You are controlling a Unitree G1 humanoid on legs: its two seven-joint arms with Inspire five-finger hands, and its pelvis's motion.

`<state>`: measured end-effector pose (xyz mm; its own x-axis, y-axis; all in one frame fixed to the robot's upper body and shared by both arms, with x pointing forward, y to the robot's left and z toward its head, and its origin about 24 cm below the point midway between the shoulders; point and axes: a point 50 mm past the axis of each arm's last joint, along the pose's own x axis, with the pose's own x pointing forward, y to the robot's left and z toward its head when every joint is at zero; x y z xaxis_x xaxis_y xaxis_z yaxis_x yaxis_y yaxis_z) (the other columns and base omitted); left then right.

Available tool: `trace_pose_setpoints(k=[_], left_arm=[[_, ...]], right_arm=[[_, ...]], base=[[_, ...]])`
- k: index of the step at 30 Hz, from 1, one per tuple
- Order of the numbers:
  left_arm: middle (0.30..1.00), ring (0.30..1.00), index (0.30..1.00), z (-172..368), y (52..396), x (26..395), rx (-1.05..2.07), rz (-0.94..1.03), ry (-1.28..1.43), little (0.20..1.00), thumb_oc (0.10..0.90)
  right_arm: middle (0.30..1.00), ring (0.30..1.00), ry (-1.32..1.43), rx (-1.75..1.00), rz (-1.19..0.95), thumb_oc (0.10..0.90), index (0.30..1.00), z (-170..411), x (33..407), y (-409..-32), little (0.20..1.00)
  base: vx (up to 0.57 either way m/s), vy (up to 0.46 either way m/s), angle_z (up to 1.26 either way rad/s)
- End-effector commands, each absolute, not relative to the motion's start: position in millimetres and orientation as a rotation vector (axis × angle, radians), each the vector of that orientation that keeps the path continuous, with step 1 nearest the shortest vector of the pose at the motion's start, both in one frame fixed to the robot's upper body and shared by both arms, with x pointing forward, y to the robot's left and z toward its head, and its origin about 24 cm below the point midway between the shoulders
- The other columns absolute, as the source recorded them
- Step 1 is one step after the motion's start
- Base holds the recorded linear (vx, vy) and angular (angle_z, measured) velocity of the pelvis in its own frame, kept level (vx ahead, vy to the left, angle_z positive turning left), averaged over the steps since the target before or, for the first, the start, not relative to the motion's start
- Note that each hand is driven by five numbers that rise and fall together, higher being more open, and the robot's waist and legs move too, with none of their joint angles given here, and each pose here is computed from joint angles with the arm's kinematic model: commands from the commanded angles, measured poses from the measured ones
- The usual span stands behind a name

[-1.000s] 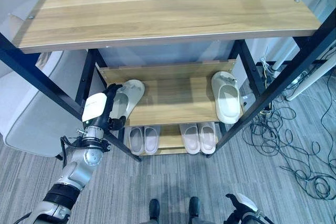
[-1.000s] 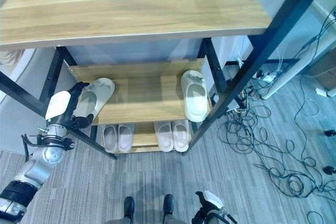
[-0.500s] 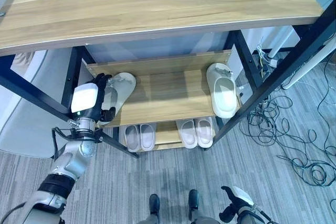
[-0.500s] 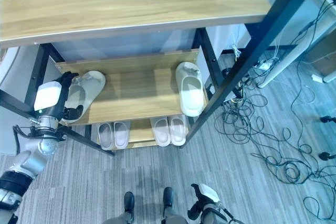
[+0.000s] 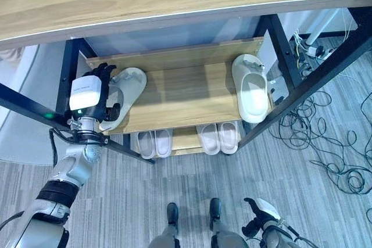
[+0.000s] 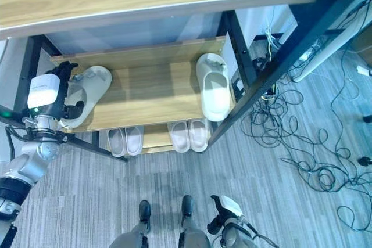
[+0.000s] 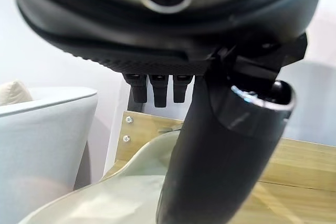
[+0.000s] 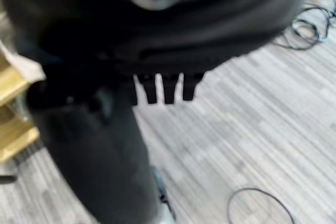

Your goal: Arrange the slippers neatly on the shoe rack.

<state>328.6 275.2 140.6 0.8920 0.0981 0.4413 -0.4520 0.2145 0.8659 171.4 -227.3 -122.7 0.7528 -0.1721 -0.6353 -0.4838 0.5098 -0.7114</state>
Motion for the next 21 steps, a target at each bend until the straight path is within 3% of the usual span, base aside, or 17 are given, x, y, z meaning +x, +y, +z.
trace_pose_setpoints(k=[1,12,13,14,15,21], left_arm=[[0.900,0.900,0.900,196,304,334,1.379,0.633,-0.415,0.900,0.800],[0.900,0.900,0.900,209,299,344,1.392,0.634,-0.435,0.900,0.800],[0.705,0.705,0.705,212,297,346,1.382,0.631,-0.442,0.705,0.670],[0.658,0.658,0.658,213,296,347,1.376,0.629,-0.446,0.658,0.638],[0.300,0.300,0.300,218,294,349,1.359,0.625,-0.458,0.300,0.400],[0.300,0.300,0.300,223,289,350,1.322,0.620,-0.489,0.300,0.400]], right_arm=[[0.900,0.900,0.667,-1.044,0.182,0.800,0.900,-116,175,-231,0.900],[0.900,0.900,0.631,-1.043,0.179,0.800,0.900,-112,182,-229,0.900],[0.900,0.900,0.622,-1.041,0.172,0.800,0.900,-110,184,-229,0.900],[0.900,0.900,0.618,-1.042,0.169,0.800,0.900,-109,185,-230,0.900],[0.900,0.900,0.609,-1.043,0.158,0.800,0.900,-106,188,-231,0.900],[0.900,0.900,0.587,-1.039,0.144,0.800,0.900,-102,193,-232,0.900]], base=[[0.00,0.000,0.00],[0.00,0.000,0.00],[0.00,0.000,0.00],[-0.01,-0.017,-0.04],[0.00,0.000,0.00],[-0.02,0.004,-0.05]])
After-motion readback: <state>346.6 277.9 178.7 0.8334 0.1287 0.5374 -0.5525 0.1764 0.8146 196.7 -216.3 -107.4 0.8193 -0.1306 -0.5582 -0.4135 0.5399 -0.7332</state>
